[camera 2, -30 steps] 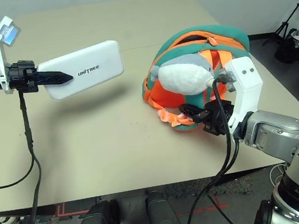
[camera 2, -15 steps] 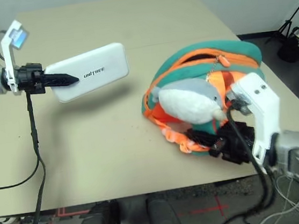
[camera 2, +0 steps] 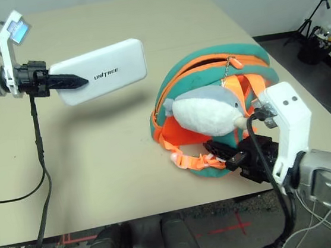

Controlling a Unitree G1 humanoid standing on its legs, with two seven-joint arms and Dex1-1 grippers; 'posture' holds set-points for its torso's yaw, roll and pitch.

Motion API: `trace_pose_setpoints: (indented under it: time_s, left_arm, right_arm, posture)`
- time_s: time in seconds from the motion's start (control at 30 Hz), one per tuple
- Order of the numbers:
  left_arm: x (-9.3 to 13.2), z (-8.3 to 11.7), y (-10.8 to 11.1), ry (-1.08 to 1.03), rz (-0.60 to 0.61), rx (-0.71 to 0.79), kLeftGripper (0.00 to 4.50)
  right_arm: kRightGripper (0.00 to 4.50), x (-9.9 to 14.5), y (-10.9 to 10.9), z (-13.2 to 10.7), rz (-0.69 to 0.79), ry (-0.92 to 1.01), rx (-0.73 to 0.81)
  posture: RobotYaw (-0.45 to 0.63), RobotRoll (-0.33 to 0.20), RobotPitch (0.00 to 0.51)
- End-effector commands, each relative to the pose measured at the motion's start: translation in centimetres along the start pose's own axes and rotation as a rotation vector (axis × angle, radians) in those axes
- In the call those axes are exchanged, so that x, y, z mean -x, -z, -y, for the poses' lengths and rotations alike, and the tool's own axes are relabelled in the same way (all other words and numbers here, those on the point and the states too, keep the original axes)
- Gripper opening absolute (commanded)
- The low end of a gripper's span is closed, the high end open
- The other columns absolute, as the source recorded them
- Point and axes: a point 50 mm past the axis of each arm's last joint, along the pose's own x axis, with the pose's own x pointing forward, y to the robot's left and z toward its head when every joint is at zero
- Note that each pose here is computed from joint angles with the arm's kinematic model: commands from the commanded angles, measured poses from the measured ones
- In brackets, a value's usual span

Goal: Put the pencil case into the backpack and zip it.

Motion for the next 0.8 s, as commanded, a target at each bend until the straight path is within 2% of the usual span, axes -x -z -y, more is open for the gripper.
trace_pose_setpoints:
  time_s: [0.03, 0.17, 0.33, 0.57, 0.8]
  left_arm:
    - [0.7, 1.7, -1.6, 0.040, -0.045, -0.082, 1.42]
    - [0.7, 3.3, -1.9, 0.104, -0.111, -0.119, 1.42]
    - [-0.4, 3.9, -1.9, 0.166, -0.143, -0.124, 1.42]
    - [-2.3, 3.2, -1.7, 0.211, -0.168, -0.126, 1.42]
    - [-3.6, 1.6, -1.9, 0.213, -0.198, -0.165, 1.42]
  right_arm:
    - [0.17, -0.5, 1.1, -0.1, -0.044, -0.020, -0.005]
    - [0.17, -0.6, 1.1, 0.2, -0.039, -0.021, 0.003]
    - [0.17, -0.8, 0.9, 0.1, -0.022, -0.026, 0.007]
    - [0.17, -1.1, 0.4, 0.0, -0.003, -0.029, 0.017]
    - [0.17, -1.4, 0.1, -0.1, 0.013, -0.032, 0.021]
  posture:
    - [-0.20, 0.000, 0.143]
    - [-0.20, 0.000, 0.145]
    - [-0.20, 0.000, 0.146]
    - [-0.23, 0.000, 0.159]
    - [-0.24, 0.000, 0.166]
